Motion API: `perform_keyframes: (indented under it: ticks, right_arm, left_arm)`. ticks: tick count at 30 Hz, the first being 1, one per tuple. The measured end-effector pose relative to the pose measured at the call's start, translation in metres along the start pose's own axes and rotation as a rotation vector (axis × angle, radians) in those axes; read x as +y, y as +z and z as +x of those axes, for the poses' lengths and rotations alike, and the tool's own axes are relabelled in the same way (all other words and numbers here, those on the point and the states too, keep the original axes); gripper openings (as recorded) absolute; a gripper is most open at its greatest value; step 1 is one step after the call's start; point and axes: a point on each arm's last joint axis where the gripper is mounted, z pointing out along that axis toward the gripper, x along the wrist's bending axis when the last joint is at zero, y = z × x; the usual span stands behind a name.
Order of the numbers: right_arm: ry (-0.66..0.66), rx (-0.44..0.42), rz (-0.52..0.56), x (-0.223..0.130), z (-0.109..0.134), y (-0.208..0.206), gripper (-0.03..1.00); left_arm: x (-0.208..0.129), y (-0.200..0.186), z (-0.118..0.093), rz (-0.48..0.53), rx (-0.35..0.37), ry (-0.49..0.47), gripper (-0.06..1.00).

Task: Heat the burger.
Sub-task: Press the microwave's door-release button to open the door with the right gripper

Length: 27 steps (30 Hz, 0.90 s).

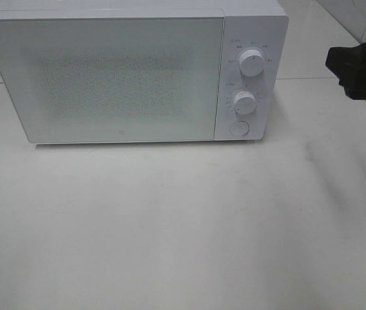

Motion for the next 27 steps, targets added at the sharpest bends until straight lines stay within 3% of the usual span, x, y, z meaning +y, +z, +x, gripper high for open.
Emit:
perform_keyframes:
  ticks: [5, 10, 19, 27]
  right_arm:
    - [0.006, -0.002, -0.092, -0.021, -0.003, 0.006, 0.75]
    - [0.015, -0.073, -0.147, -0.043, -0.004, 0.015, 0.75]
    - [-0.037, -0.125, -0.128, -0.07, 0.02, 0.029, 0.75]
    - [-0.047, -0.168, -0.028, -0.096, 0.045, 0.035, 0.75]
  left_arm:
    - [0.0, 0.0, 0.0, 0.0, 0.0, 0.0, 0.97]
    - [0.0, 0.0, 0.0, 0.0, 0.0, 0.0, 0.97]
    - [0.0, 0.0, 0.0, 0.0, 0.0, 0.0, 0.97]
    - [0.0, 0.0, 0.0, 0.0, 0.0, 0.0, 0.97]
